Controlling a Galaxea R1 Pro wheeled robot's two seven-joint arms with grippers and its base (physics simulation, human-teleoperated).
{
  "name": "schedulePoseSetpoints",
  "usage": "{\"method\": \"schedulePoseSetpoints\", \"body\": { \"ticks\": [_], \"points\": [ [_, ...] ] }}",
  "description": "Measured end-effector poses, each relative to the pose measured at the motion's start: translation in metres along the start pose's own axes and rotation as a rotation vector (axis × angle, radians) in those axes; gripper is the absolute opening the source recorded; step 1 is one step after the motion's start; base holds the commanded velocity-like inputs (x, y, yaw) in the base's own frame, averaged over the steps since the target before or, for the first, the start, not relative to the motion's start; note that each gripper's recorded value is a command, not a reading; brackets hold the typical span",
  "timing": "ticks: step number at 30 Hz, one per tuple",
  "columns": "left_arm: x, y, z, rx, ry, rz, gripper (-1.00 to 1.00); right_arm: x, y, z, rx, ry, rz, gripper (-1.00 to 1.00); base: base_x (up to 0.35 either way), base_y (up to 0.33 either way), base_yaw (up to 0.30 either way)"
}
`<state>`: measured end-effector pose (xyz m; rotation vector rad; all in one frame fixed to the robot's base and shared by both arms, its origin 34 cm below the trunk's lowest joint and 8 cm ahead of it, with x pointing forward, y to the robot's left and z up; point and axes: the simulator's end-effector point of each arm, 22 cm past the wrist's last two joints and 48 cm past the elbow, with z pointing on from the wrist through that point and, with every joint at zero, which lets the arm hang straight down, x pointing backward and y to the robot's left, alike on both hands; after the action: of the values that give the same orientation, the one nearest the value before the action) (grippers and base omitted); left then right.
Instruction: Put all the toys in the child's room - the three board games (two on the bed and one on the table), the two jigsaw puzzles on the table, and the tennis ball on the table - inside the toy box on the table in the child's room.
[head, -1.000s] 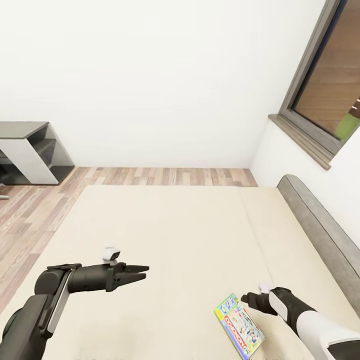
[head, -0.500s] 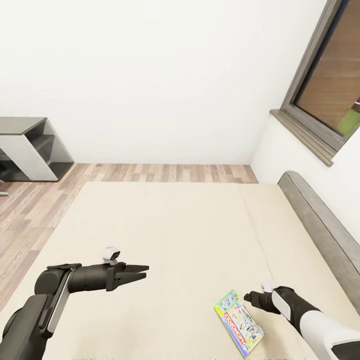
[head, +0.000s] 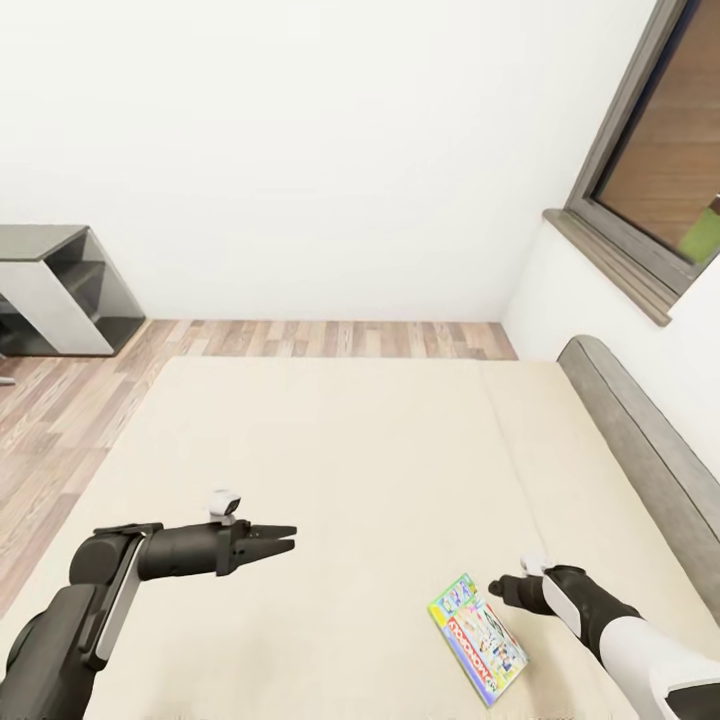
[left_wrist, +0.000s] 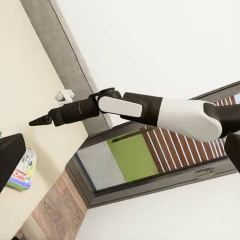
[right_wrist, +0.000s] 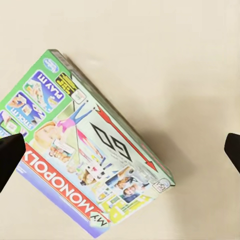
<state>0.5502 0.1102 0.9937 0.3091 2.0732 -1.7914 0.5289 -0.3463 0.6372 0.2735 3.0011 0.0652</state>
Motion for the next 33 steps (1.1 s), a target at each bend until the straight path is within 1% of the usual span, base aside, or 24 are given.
{"method": "schedulePoseSetpoints", "body": {
  "ticks": [6, 12, 15, 24, 33],
  "points": [
    [0.000, 0.004, 0.000, -0.002, 0.002, -0.007, 1.00, 0.003, 0.003, 0.003, -0.013, 0.008, 0.001, 1.00, 0.000, 0.000, 0.000],
    [0.002, 0.008, 0.000, -0.003, 0.003, -0.015, 1.00, 0.001, 0.020, 0.005, -0.087, 0.009, 0.002, 1.00, 0.000, 0.000, 0.000],
    [0.002, 0.012, 0.001, -0.014, 0.004, -0.019, 1.00, 0.000, 0.021, 0.006, -0.102, 0.008, 0.001, 1.00, 0.000, 0.000, 0.000],
    [0.005, 0.027, 0.001, -0.062, 0.007, -0.032, 1.00, 0.005, 0.020, 0.010, -0.110, 0.019, 0.000, 1.00, 0.000, 0.000, 0.000],
    [0.008, 0.034, 0.002, -0.067, 0.010, -0.047, 1.00, 0.011, 0.019, 0.015, -0.109, 0.032, 0.002, 1.00, 0.000, 0.000, 0.000]
  ]
}}
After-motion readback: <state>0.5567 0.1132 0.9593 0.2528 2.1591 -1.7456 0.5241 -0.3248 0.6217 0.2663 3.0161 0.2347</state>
